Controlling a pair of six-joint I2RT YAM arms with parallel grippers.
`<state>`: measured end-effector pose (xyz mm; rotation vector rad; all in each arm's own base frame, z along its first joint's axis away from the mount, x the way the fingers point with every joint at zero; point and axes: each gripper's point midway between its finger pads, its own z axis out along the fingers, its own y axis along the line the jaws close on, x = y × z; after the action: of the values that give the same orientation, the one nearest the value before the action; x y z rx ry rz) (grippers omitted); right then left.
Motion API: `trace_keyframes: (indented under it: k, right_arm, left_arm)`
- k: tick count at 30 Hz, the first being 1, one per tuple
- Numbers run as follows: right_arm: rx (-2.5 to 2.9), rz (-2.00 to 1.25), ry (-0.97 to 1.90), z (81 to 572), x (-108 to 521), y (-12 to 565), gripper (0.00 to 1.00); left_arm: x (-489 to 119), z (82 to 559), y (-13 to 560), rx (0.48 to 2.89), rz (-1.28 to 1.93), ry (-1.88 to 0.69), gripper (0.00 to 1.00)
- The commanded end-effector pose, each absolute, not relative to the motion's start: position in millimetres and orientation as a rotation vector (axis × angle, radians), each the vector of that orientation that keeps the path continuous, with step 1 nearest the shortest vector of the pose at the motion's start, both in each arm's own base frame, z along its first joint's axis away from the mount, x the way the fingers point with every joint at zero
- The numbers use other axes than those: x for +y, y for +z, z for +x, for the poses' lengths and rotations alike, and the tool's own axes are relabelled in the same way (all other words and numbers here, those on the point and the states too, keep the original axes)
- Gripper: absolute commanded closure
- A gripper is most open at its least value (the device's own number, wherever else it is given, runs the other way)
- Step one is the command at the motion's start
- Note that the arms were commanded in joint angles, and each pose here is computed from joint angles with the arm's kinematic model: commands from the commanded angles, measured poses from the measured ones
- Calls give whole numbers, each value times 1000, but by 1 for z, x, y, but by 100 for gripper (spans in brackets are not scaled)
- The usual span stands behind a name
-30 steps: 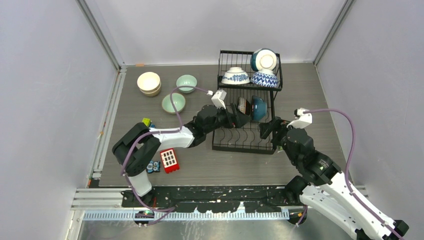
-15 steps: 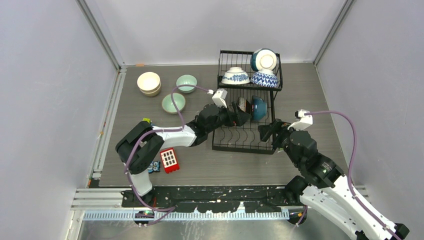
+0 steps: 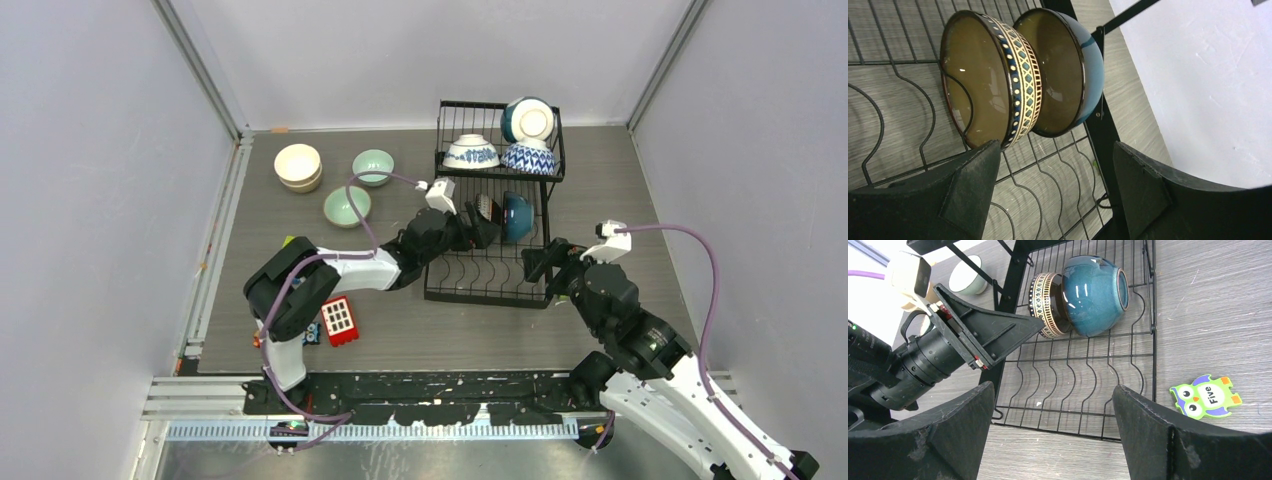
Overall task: Unload the bowls from the dish rack
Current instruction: Pick up the bowl from the dish rack.
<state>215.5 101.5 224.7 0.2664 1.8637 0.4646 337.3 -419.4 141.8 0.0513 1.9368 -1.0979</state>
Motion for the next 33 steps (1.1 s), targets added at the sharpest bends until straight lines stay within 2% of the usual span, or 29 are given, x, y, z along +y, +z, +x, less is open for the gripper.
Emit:
trace_keyframes:
  k: [1, 8, 14, 25, 33]
  right_arm:
    - [1828, 281, 462, 220, 100, 232, 9]
    - [1795, 318, 477, 219, 95, 234, 9]
    - [1784, 357, 489, 216, 91, 229, 9]
    - [1804, 342, 492, 213, 92, 225, 9]
    - [1812, 339, 506, 212, 95, 223, 9]
  left_arm:
    - [-412, 351, 158, 1832, -66, -1079, 16]
    - [-391, 367, 152, 1795, -236, -995, 16]
    - [-394, 370, 148, 1848, -150, -976, 15]
    - [-415, 362, 146, 1907, 69, -1139, 19]
    - [-391, 354, 164, 1867, 12, -1100, 18]
